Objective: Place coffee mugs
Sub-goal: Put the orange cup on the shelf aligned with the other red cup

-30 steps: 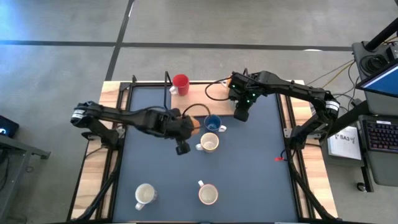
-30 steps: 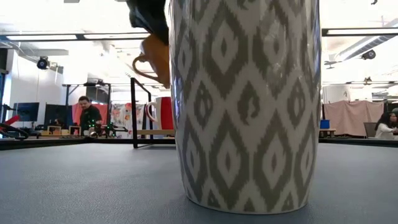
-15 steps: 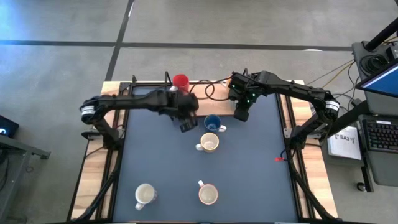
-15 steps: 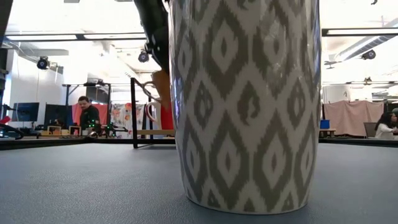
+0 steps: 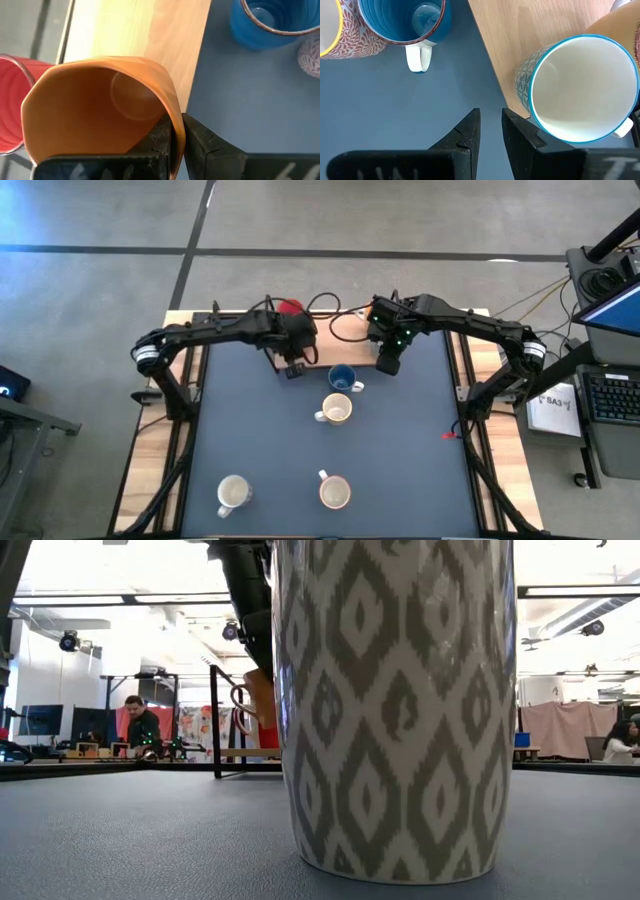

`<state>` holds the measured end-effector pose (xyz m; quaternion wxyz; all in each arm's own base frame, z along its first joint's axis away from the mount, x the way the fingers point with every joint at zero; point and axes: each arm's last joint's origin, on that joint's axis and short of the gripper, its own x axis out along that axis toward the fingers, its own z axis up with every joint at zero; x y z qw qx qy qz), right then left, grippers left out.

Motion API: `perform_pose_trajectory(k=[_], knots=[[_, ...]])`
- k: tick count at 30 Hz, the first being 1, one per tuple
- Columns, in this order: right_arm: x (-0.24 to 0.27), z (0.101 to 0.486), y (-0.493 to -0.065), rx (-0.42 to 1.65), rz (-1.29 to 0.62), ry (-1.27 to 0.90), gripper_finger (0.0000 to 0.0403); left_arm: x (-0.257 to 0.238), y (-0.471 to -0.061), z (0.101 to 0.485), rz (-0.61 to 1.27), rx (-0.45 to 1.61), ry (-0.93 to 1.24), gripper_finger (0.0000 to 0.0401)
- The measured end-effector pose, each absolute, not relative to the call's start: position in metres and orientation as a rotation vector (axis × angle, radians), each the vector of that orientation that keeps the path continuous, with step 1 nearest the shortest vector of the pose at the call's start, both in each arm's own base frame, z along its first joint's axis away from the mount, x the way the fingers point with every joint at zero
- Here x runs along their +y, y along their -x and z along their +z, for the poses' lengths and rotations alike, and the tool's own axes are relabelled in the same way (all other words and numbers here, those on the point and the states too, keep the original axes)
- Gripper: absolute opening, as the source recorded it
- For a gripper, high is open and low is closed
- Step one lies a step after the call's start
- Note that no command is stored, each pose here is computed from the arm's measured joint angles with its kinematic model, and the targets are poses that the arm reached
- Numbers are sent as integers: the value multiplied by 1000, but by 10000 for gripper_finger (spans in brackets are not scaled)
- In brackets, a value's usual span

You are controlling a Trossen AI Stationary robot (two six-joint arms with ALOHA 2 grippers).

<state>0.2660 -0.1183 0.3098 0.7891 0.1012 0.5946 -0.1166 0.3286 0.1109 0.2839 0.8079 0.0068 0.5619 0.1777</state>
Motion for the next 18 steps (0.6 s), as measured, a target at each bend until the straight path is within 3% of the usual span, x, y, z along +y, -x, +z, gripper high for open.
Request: perform_pose_trajectory(k=[18], knots=[[-118, 310, -266, 1280, -256, -225, 68, 112, -319, 274, 367, 1314, 36, 11]])
